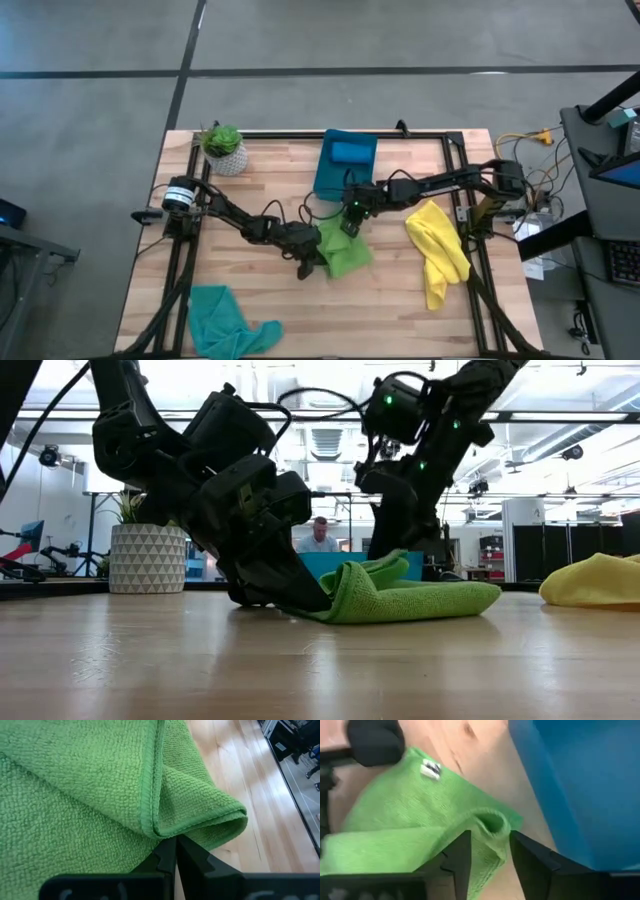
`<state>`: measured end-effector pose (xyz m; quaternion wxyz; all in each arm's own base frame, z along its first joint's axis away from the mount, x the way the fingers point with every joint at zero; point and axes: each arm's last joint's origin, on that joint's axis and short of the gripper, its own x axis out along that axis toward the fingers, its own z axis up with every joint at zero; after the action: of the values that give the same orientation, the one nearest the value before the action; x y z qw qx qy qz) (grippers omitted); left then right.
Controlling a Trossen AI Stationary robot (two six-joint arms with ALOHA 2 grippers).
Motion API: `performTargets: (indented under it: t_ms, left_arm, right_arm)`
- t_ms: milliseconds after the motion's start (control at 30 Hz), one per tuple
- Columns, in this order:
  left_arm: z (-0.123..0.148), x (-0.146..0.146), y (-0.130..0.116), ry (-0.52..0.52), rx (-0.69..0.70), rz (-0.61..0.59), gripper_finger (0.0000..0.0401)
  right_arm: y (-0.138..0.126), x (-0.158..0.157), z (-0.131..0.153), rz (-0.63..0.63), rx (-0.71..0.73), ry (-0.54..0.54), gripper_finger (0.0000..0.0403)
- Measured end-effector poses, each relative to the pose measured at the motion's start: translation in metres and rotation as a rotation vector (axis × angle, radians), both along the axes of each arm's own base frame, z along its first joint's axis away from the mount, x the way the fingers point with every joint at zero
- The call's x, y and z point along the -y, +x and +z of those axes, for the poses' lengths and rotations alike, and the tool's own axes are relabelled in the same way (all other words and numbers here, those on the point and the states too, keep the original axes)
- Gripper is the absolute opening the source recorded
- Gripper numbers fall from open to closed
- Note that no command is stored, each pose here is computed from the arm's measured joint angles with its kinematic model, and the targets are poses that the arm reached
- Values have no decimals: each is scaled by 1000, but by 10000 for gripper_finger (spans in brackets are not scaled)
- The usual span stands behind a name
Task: Fold microfiber towels
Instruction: Fold the green microfiber cloth
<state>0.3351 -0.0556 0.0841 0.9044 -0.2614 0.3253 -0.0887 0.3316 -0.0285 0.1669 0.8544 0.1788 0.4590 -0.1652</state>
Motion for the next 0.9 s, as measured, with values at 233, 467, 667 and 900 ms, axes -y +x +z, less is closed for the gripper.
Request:
performTargets:
  t_ms: [233,467,667,900]
  left_arm:
    - [12,-1,-2,42,33,5,0]
    - [25,-4,-5,123,10,61,0]
    - [28,-4,-6,121,11,74,0]
    - [44,-3,-9,112,19,131,0]
  right_arm:
    - [-18,-22,30,-2,19,39,143]
    - [-23,-81,23,14,96,85,140]
    - [-27,-124,-7,-18,70,2,121]
    - [-24,-139,-41,-49,11,-7,91]
